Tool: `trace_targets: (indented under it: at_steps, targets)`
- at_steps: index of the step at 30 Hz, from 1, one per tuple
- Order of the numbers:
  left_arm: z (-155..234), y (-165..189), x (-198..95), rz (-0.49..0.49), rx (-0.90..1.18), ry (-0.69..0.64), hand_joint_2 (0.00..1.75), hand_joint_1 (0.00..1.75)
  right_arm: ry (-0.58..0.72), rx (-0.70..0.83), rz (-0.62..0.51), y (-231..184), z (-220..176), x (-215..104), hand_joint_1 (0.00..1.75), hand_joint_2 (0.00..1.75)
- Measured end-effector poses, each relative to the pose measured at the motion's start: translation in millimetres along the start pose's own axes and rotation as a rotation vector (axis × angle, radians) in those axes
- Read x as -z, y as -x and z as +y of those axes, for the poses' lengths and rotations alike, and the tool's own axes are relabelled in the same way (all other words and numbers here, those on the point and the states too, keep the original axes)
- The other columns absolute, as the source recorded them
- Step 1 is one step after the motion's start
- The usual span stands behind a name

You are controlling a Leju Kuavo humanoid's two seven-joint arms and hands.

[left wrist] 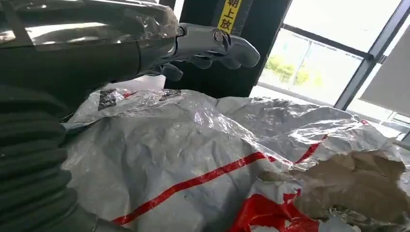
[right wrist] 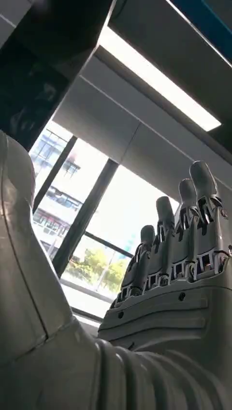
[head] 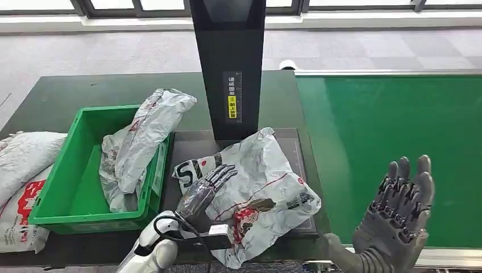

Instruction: Moved the parcel from conveyor to table for the left to box.

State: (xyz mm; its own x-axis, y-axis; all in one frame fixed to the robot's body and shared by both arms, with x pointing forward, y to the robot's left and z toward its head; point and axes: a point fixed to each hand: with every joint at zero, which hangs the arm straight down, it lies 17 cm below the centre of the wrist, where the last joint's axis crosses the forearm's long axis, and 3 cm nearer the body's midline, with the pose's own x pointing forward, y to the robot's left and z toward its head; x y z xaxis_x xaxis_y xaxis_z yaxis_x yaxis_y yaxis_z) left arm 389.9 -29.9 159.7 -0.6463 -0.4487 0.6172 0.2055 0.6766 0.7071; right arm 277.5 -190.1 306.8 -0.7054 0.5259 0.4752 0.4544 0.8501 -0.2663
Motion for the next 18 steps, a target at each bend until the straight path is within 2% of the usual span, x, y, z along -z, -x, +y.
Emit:
trace_targets:
  at_steps: [6,7,8,9,14,18]
  targets:
    - [-33,-6,1,-0.047,-0.001,0.119,1.75,0.00,-0.001,0.001,0.003,-1,-2,-2,0.00,1.75]
    - [-39,-6,3,-0.050,0.009,0.136,1.75,0.05,-0.001,0.001,0.003,-1,-2,-2,0.00,1.75]
    - [-46,-5,4,-0.049,0.030,0.149,1.75,1.19,-0.003,0.001,0.002,-1,-2,-2,0.00,1.75]
    - [-50,-4,6,-0.049,0.056,0.155,1.75,1.75,-0.004,0.001,0.001,-1,-2,-2,0.00,1.75]
    - [-44,-7,17,-0.063,0.102,0.084,1.75,1.75,-0.016,-0.003,-0.004,-3,-1,-3,0.00,1.75]
    - [-42,-10,18,-0.073,0.087,0.081,1.75,1.75,-0.023,0.004,-0.004,-3,0,-3,0.00,1.75]
